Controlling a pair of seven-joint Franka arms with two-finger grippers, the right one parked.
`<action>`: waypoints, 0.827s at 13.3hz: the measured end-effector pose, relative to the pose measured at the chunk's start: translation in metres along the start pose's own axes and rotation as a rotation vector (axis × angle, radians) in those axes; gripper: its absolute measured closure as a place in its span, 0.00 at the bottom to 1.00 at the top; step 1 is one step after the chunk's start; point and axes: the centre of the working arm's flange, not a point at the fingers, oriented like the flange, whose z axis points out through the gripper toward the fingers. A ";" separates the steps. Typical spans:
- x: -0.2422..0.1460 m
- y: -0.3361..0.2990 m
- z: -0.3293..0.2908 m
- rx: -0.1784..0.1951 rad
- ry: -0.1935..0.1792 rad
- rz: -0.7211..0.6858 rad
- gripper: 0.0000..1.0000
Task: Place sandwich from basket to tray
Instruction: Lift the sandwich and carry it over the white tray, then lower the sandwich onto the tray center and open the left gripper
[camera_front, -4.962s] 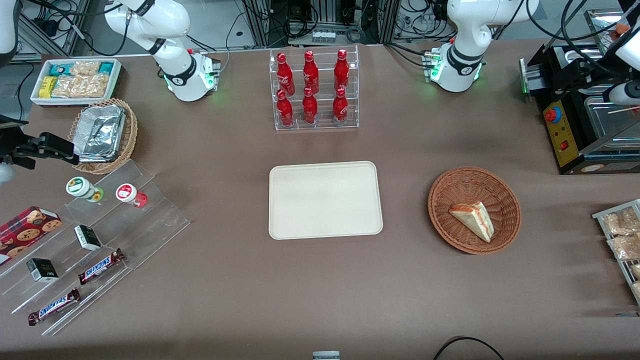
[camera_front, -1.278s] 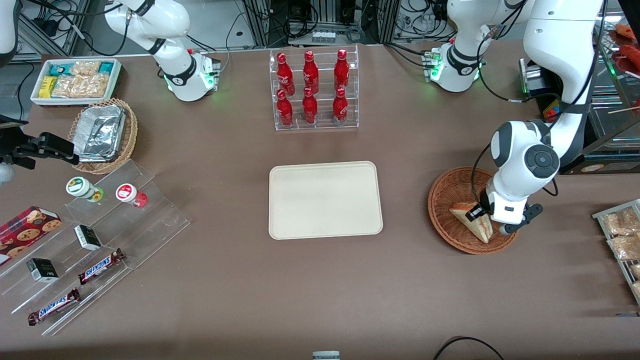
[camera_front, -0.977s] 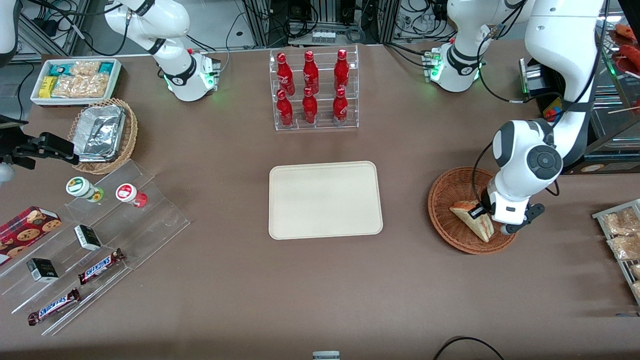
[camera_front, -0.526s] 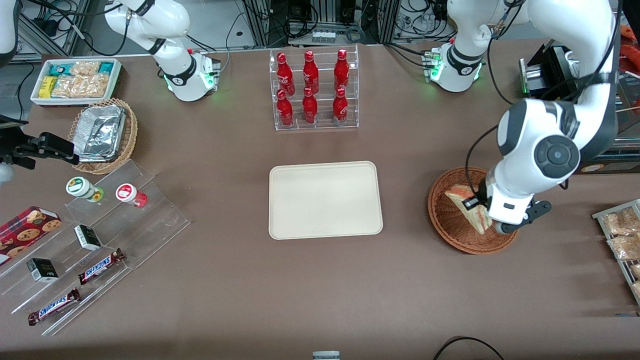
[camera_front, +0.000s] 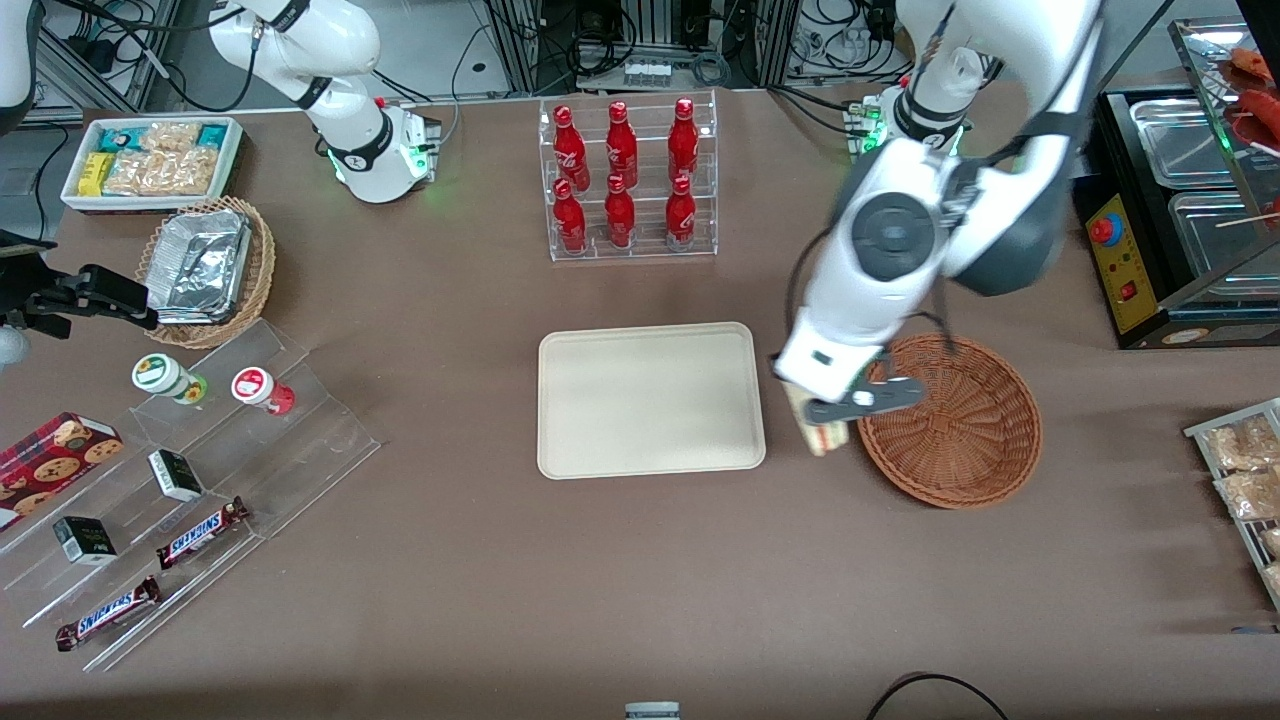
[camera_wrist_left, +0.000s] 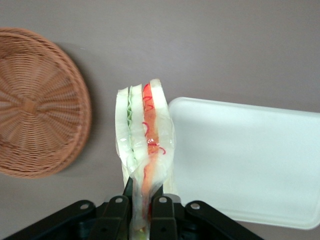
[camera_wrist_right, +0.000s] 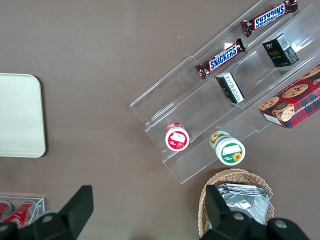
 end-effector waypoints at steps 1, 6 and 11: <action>-0.008 0.022 0.008 0.002 -0.003 0.026 0.85; -0.045 0.109 0.062 0.000 0.001 0.120 0.85; -0.064 0.152 0.123 -0.029 0.024 0.179 0.85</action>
